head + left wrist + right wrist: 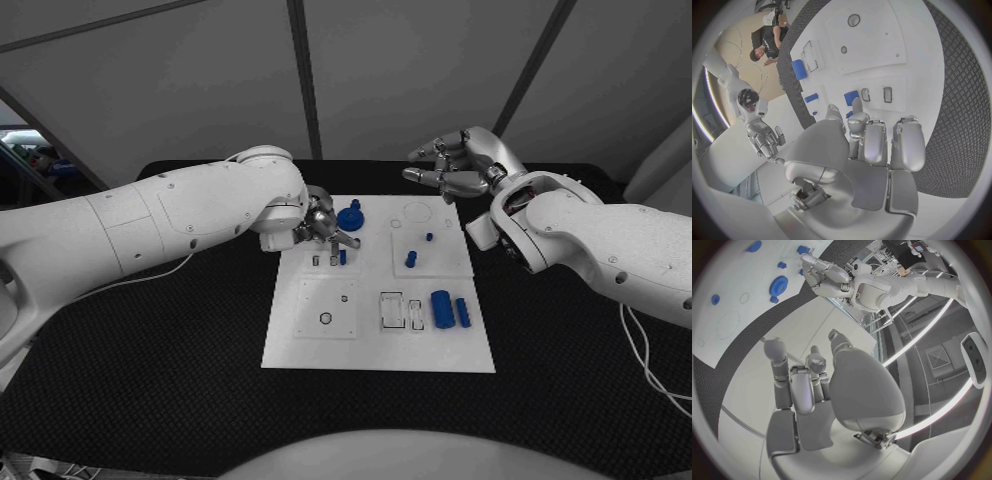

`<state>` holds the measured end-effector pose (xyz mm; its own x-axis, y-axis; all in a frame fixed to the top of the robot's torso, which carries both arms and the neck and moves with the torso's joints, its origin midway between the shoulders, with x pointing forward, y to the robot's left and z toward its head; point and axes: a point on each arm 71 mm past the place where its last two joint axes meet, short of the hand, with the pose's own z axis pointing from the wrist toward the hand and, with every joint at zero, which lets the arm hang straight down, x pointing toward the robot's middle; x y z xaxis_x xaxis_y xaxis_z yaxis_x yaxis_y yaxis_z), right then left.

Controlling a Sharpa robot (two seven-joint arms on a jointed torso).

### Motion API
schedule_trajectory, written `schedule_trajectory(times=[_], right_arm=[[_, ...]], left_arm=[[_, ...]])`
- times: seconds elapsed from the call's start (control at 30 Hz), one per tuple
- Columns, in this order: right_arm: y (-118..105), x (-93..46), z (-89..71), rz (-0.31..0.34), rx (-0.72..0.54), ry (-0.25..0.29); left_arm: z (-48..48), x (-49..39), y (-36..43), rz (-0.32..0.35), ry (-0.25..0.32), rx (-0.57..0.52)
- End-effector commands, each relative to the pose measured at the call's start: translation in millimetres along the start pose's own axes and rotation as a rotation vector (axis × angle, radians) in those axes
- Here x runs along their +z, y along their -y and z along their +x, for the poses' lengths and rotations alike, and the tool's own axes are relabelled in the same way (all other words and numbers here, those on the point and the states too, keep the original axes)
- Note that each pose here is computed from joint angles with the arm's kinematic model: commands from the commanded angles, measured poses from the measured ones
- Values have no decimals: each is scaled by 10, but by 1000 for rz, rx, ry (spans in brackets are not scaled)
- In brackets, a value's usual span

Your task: Assemble the parts on the task board

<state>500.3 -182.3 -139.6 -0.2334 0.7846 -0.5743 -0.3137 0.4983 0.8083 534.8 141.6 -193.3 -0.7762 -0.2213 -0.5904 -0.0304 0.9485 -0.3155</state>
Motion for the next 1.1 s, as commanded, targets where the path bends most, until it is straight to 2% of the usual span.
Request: schedule_trajectory(times=[0.03,1.1], right_arm=[[-16,7,5,-6,-5,-8],[-19,21,27,-4,-2,-15]], left_arm=[[-2,2,-3,-8,-9,14],[29,44,6,-13,-41,31]])
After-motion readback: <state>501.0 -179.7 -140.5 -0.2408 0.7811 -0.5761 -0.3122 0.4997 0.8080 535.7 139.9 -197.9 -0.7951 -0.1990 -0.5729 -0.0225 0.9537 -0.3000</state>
